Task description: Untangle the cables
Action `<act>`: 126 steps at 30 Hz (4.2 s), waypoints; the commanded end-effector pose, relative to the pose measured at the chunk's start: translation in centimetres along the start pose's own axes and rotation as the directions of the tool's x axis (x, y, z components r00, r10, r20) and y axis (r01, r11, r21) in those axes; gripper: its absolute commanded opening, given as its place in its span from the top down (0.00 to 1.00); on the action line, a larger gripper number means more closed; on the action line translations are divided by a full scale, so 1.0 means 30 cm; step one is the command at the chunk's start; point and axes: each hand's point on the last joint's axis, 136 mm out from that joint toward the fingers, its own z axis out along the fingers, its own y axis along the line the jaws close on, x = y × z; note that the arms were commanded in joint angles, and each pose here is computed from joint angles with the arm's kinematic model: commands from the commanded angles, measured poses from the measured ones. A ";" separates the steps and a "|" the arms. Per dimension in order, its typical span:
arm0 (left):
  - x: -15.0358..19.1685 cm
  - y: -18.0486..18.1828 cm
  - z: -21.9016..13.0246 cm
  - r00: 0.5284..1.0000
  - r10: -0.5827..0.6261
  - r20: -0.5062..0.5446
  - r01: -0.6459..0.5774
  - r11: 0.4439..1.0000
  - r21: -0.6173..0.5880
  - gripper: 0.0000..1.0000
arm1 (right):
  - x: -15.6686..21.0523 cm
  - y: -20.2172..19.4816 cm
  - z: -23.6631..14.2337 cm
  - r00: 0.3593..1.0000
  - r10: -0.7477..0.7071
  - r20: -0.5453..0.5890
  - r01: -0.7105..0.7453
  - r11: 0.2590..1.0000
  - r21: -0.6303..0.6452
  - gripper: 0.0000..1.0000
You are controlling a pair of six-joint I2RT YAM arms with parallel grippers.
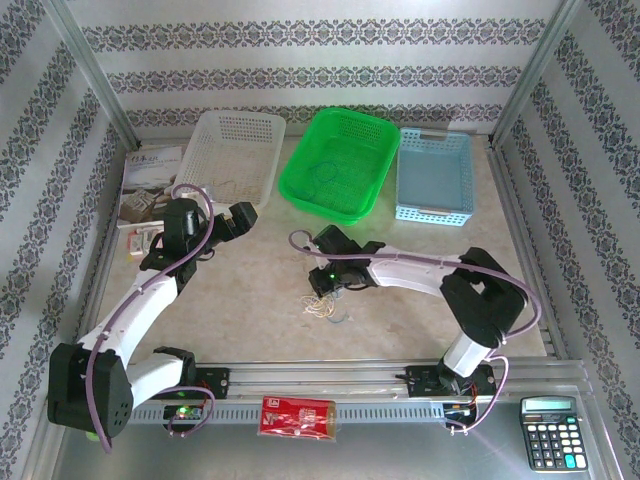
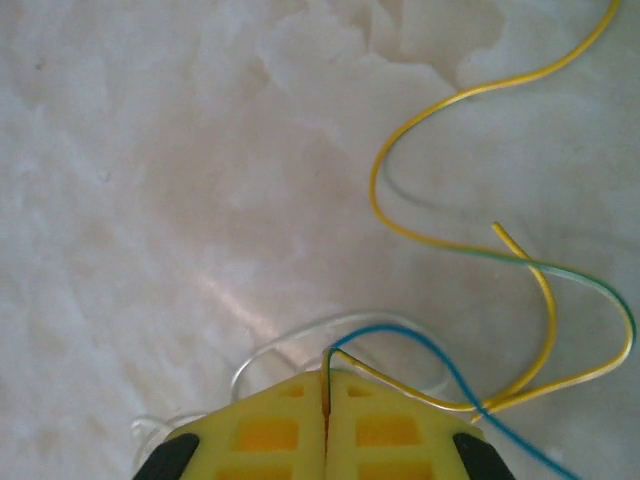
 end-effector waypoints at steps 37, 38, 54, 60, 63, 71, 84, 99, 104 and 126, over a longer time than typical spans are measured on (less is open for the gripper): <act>0.246 -0.259 0.125 0.976 -0.036 -0.216 0.098 0.954 0.285 0.00 | -0.329 0.084 -0.560 0.824 0.294 0.485 -0.002 0.856 -0.517 1.00; 0.248 -0.262 0.125 0.976 -0.036 -0.217 0.099 0.953 0.286 0.01 | -0.330 0.079 -0.558 0.822 0.302 0.483 -0.010 0.856 -0.517 1.00; 0.281 -0.315 0.132 0.969 -0.047 -0.244 0.130 0.932 0.337 0.16 | -0.298 0.027 -0.503 0.827 0.341 0.447 -0.066 0.849 -0.524 1.00; 0.281 -0.383 0.083 0.975 0.012 -0.220 0.091 0.887 0.453 0.22 | -0.291 -0.004 -0.472 0.828 0.357 0.433 -0.100 0.853 -0.513 1.00; 0.290 -0.415 0.048 0.974 0.066 -0.215 0.053 0.860 0.507 0.22 | -0.288 -0.020 -0.455 0.828 0.364 0.427 -0.118 0.856 -0.503 1.00; 0.380 -0.484 -0.019 0.926 0.242 -0.290 -0.030 0.814 0.580 0.23 | -0.282 -0.044 -0.413 0.835 0.375 0.402 -0.146 0.856 -0.495 1.00; 0.519 -0.514 -0.006 0.846 0.384 -0.371 -0.106 0.801 0.589 0.24 | -0.275 -0.045 -0.401 0.838 0.382 0.389 -0.154 0.851 -0.503 1.00; 0.592 -0.536 0.008 0.801 0.437 -0.409 -0.116 0.784 0.610 0.58 | -0.272 -0.044 -0.405 0.837 0.380 0.394 -0.150 0.852 -0.502 1.00; 0.604 -0.533 0.007 0.796 0.440 -0.416 -0.114 0.784 0.611 0.72 | -0.271 -0.046 -0.400 0.837 0.382 0.391 -0.155 0.852 -0.501 1.00; 0.470 -0.691 -0.054 0.870 0.344 -0.352 -0.020 0.740 0.673 1.00 | -0.207 -0.166 -0.394 0.790 0.434 0.434 -0.240 0.869 -0.433 0.49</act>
